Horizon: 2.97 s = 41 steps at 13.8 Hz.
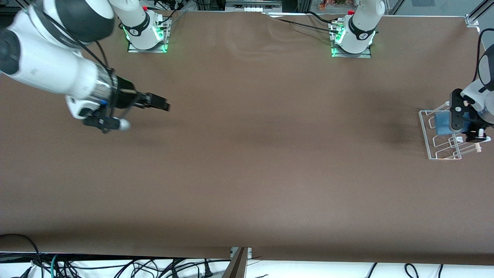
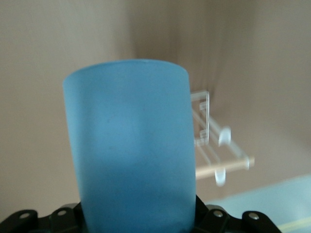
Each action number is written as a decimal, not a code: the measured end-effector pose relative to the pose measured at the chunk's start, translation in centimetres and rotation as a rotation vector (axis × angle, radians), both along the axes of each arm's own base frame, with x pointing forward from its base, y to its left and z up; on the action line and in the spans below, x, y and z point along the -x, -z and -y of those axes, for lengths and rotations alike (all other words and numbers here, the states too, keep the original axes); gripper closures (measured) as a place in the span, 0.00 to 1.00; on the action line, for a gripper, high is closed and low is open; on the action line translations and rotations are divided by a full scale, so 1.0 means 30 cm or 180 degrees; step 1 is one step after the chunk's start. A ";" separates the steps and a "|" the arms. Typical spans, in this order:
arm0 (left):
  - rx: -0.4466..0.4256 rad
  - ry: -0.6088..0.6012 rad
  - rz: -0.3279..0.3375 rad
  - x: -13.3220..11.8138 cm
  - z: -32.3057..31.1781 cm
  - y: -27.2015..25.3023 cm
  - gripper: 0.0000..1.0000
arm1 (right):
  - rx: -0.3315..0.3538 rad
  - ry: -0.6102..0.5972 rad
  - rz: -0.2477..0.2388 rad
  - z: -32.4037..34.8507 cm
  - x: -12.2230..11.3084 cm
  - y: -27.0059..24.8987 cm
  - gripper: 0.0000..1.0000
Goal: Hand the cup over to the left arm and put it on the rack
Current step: 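Carry the cup to the rack while the right gripper withdraws, then lower the cup onto the wire rack with the left gripper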
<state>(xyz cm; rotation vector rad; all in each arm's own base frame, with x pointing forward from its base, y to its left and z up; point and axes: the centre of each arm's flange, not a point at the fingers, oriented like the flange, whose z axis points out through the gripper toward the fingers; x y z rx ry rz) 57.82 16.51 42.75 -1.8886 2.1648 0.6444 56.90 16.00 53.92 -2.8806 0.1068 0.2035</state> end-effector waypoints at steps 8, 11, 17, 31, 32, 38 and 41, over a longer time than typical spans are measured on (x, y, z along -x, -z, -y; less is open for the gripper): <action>-0.0537 0.0269 0.0017 0.125 -0.161 0.222 0.34 | 0.0698 -0.0748 0.0475 0.289 0.064 -0.136 0.00; -0.0658 0.0311 0.0075 0.151 -0.162 0.153 0.34 | 0.0712 -0.0750 0.0493 0.289 0.059 -0.167 0.00; -0.0953 0.0551 -0.0039 0.181 -0.166 0.142 0.34 | 0.0761 -0.0698 0.0535 0.321 0.040 -0.192 0.00; -0.1472 0.0944 0.0166 0.254 -0.098 0.322 0.34 | 0.0831 -0.0820 0.0254 0.286 0.068 -0.171 0.00; -0.1492 0.0949 0.0206 0.259 -0.093 0.337 0.34 | 0.0831 -0.0833 0.0255 0.279 0.069 -0.171 0.00; -0.1460 0.0912 0.0268 0.280 -0.090 0.387 0.34 | 0.0829 -0.0891 0.0260 0.245 0.073 -0.169 0.00; -0.1417 0.0869 0.0291 0.289 -0.117 0.399 0.27 | 0.0830 -0.0892 0.0257 0.245 0.072 -0.167 0.00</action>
